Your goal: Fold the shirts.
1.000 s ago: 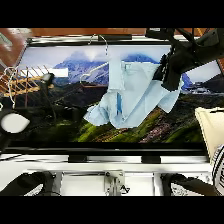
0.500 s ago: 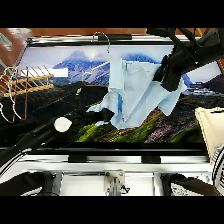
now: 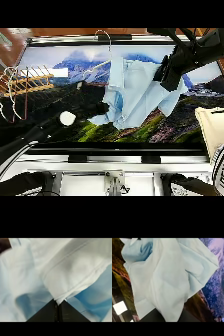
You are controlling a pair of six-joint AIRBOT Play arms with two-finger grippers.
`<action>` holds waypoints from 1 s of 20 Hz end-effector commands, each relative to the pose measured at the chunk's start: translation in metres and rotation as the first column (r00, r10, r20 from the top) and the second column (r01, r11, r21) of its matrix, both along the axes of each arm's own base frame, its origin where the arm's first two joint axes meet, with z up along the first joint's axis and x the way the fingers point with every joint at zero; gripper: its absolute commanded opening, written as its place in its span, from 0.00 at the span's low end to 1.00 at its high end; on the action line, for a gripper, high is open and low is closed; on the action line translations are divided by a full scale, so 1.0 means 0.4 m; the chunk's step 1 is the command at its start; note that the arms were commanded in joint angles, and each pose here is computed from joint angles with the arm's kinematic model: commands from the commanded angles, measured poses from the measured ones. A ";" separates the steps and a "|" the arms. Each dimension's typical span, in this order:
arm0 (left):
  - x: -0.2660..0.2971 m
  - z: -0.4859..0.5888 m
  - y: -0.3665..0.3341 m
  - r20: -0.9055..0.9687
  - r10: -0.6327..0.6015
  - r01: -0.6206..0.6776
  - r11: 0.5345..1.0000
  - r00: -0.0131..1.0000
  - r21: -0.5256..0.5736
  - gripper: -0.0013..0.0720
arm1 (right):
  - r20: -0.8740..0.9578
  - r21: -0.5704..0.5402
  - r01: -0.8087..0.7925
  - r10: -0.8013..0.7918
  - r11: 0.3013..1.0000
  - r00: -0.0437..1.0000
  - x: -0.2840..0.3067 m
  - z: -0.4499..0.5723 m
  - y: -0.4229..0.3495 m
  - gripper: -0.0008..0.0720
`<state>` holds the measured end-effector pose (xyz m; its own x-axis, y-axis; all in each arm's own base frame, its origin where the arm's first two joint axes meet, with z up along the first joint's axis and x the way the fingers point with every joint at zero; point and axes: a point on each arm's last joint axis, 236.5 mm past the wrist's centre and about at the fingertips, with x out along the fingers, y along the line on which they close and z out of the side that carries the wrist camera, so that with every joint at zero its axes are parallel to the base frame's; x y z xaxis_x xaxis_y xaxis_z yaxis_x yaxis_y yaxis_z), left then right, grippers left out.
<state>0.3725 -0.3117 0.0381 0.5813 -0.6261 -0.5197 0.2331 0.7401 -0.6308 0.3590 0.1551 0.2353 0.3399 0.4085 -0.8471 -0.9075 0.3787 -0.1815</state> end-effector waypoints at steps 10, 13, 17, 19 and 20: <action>0.189 0.212 0.446 0.169 0.209 -0.230 0.966 0.963 0.116 0.08 | 0.105 0.250 -0.085 0.060 0.965 0.993 0.015 0.104 0.132 0.08; 0.210 0.281 0.459 0.227 0.208 -0.238 0.965 0.951 0.111 0.08 | 0.105 0.223 -0.069 0.047 0.972 0.993 0.022 0.094 0.117 0.08; 0.205 0.274 0.495 0.201 0.201 -0.230 0.964 0.959 0.136 0.08 | 0.134 0.142 -0.004 -0.015 0.990 0.991 0.059 0.075 0.064 0.09; 0.189 0.257 0.500 0.189 0.155 -0.189 0.965 0.970 0.180 0.08 | 0.150 0.111 0.024 -0.040 0.993 0.988 0.074 0.070 0.043 0.08; 0.185 0.258 0.500 0.196 0.140 -0.178 0.965 0.971 0.193 0.08 | 0.157 0.099 0.035 -0.050 0.994 0.986 0.081 0.068 0.034 0.08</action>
